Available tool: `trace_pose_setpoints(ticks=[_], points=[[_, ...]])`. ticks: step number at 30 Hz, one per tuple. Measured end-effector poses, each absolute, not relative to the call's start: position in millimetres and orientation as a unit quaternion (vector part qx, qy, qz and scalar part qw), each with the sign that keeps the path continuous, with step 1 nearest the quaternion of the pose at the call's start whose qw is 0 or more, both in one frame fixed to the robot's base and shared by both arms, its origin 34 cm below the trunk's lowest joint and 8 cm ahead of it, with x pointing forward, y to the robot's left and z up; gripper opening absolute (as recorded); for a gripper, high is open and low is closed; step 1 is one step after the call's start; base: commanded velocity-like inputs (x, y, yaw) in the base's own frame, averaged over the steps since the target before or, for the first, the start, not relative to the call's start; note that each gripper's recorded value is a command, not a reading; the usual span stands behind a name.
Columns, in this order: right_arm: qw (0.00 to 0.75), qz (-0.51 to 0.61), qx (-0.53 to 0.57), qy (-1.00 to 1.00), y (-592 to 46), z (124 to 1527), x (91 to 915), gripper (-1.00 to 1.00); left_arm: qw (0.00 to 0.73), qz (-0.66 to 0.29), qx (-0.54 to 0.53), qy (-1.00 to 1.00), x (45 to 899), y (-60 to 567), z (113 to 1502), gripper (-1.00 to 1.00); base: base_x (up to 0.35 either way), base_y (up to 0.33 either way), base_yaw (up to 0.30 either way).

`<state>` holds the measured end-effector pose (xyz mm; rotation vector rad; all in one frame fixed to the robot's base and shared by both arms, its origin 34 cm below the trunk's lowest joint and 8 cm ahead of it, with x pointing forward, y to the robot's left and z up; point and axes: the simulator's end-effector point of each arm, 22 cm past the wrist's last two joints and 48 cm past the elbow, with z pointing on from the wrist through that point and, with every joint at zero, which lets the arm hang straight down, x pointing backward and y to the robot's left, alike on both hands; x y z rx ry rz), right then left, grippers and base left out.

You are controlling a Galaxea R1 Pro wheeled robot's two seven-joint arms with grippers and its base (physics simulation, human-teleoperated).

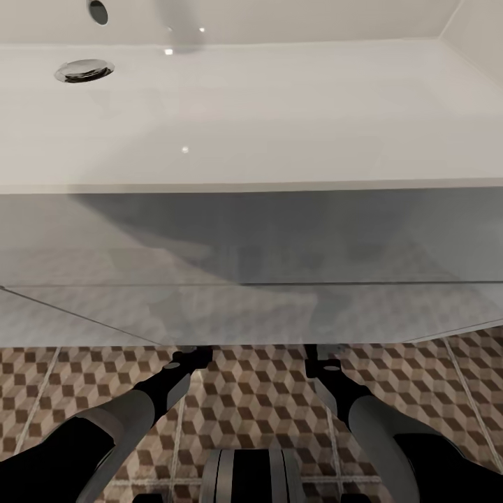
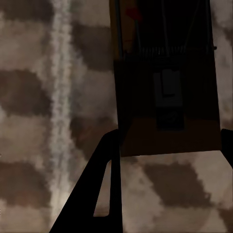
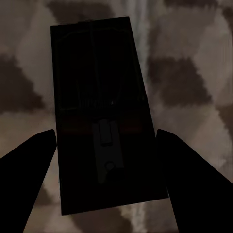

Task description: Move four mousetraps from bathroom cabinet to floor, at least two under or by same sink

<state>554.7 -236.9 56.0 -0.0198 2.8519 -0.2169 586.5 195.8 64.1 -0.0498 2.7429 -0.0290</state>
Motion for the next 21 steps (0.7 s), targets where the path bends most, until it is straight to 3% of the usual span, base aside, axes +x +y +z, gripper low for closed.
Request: trace_pose_setpoints(ticks=[21], points=[[0.136,-0.078,-0.013,0.988,-238.0,47.7,550.6,-1.0,0.189,-0.007,-0.019,0.982,578.6,195.7,54.0,-1.0,0.0,0.0,0.0]])
